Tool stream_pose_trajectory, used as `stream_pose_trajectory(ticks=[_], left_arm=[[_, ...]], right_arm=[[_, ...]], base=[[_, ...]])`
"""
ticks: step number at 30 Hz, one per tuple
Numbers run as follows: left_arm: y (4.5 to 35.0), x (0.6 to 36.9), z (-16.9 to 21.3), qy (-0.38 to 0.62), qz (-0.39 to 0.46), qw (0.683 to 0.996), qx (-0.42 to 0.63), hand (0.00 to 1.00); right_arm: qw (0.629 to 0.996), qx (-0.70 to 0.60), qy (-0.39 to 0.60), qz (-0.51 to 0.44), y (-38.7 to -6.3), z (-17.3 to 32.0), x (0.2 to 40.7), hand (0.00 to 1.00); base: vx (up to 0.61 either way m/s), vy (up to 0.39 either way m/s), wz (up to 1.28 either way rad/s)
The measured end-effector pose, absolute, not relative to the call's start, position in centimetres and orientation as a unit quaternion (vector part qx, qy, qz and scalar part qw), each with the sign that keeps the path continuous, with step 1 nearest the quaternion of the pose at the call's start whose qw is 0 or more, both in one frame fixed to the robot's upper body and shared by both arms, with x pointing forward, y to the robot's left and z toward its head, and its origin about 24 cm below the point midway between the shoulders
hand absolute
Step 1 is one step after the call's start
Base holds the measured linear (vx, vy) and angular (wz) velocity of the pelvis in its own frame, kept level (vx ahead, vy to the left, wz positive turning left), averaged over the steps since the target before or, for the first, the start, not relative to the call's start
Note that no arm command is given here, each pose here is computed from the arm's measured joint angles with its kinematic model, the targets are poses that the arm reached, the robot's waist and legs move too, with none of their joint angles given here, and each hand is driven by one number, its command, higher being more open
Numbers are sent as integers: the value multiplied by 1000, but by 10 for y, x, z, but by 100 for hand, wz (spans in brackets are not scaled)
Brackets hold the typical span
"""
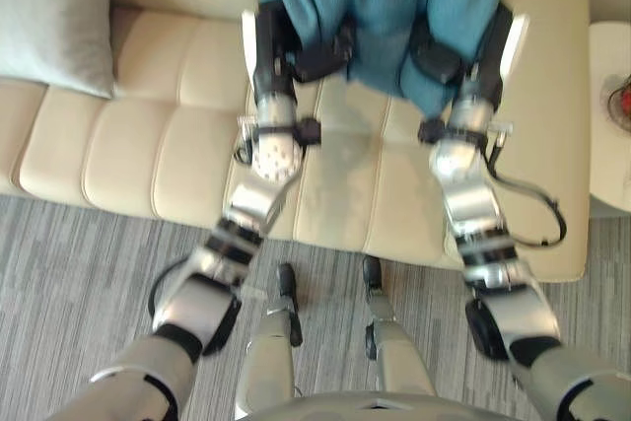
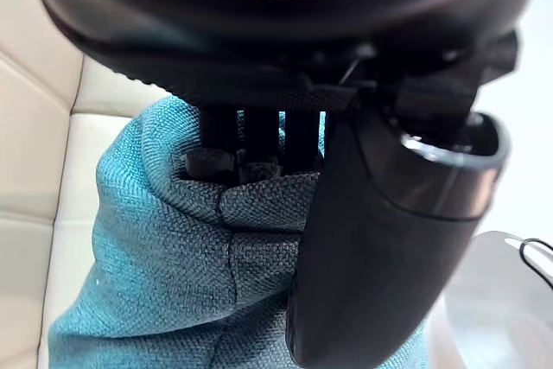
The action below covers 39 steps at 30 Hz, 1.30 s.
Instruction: Pick up cushions and gather them together orderly.
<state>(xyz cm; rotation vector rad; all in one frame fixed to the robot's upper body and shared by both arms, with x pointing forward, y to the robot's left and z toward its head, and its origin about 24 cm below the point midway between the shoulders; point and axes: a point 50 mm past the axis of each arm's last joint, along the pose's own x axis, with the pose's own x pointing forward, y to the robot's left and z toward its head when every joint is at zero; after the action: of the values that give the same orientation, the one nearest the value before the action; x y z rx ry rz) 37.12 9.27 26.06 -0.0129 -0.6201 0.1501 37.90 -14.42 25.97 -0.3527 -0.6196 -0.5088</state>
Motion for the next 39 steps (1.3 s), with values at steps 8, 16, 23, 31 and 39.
stream_pose_trajectory(ticks=[8, 16, 23, 31, 39], left_arm=[[113, 404, 292, -263, 133, 956, 11, 100], [108, 415, 289, -219, 92, 971, 16, 100], [114, 414, 274, -217, 84, 973, -2, 100], [144, 406, 221, -184, 104, 977, 6, 100], [199, 372, 176, -178, 162, 970, -28, 100]], right_arm=[[925, -130, -234, -270, -149, 292, 405, 100], [948, -79, -212, -224, -140, 301, 410, 100], [948, -83, -214, -219, -145, 289, 410, 100], [946, -59, -162, -274, -200, 215, 389, 100], [937, -59, -191, -286, -239, 175, 336, 100]], base=[[89, 23, 16], [88, 68, 5], [58, 63, -2], [51, 62, 0], [115, 41, 2]])
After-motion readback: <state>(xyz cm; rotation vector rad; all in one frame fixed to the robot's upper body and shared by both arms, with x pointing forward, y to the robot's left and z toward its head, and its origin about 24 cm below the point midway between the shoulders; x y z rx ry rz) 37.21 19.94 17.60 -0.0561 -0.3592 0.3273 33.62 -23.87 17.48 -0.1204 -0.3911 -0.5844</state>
